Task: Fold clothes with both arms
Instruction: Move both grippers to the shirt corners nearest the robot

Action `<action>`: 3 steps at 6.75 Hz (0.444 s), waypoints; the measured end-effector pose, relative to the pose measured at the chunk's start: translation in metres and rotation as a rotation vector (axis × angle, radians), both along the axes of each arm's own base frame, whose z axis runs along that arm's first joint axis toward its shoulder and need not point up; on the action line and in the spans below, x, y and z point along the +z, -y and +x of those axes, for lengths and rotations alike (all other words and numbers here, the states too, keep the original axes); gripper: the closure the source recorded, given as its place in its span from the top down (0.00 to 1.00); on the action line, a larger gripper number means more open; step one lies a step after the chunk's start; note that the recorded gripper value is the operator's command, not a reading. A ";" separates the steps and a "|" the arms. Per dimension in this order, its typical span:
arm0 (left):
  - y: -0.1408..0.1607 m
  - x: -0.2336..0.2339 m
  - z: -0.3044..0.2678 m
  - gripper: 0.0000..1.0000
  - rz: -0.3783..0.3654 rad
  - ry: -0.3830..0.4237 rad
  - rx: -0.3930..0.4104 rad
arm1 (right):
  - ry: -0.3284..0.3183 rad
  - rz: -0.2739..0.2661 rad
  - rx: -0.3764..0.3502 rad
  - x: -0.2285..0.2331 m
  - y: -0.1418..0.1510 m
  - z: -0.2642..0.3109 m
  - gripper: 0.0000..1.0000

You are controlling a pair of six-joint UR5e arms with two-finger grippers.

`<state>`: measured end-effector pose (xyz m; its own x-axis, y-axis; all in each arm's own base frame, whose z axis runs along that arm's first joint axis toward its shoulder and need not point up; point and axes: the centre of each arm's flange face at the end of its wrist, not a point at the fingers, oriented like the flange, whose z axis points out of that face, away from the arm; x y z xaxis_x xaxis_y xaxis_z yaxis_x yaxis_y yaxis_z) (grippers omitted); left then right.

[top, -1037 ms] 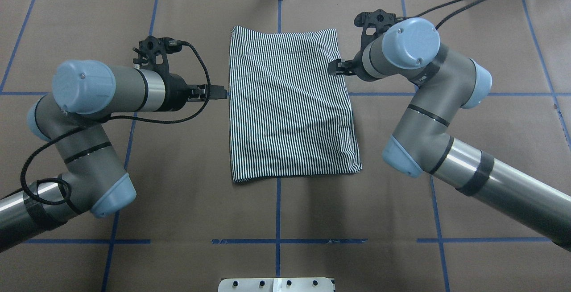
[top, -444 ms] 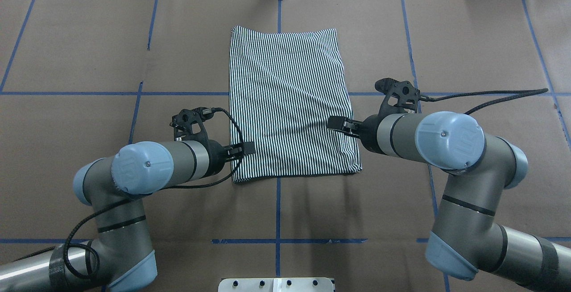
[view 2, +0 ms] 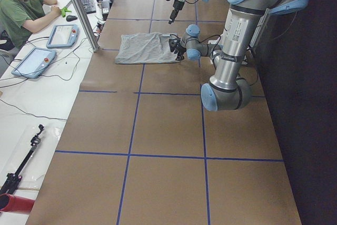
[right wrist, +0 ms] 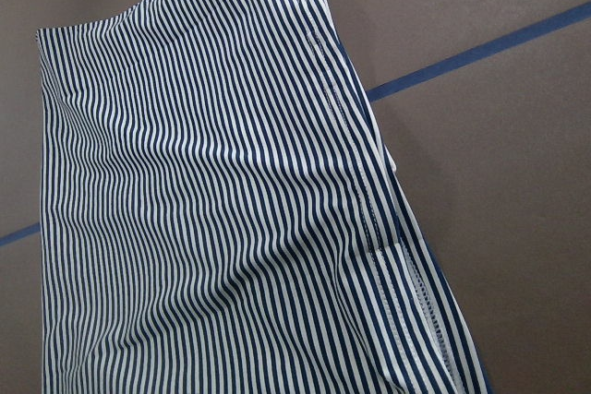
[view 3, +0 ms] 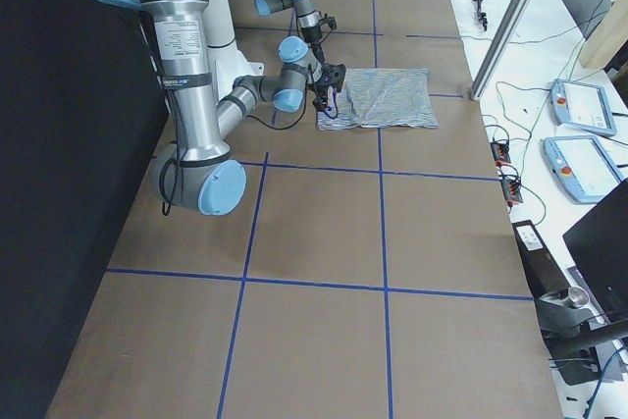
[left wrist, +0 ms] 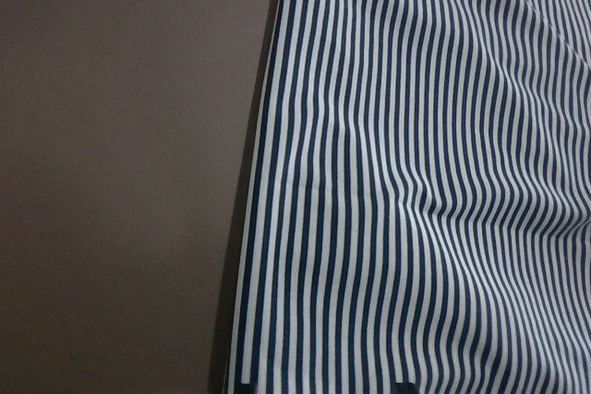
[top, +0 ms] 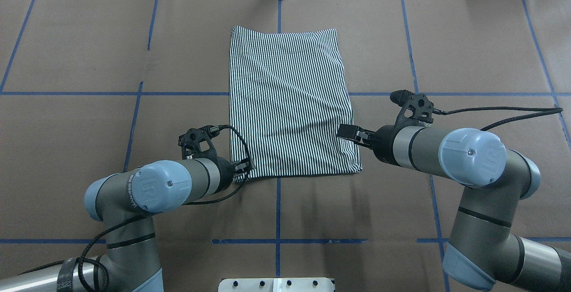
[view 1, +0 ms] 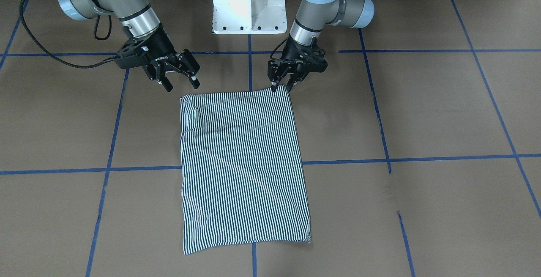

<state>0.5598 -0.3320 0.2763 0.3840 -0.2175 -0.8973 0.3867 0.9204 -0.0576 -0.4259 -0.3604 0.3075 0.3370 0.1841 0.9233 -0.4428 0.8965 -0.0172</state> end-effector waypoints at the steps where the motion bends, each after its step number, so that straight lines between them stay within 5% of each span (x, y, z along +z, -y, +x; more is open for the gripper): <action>1: -0.001 0.002 0.002 0.59 -0.005 0.010 0.001 | 0.001 0.000 0.000 0.001 0.000 0.000 1.00; 3: -0.002 0.007 0.004 0.59 -0.007 0.021 0.004 | -0.003 -0.002 0.001 0.003 0.000 0.000 1.00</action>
<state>0.5634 -0.3303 0.2830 0.4036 -0.2223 -0.8875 0.3846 0.9214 -0.0559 -0.4263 -0.3603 0.3106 0.3392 0.1861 0.9221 -0.4434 0.8961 -0.0177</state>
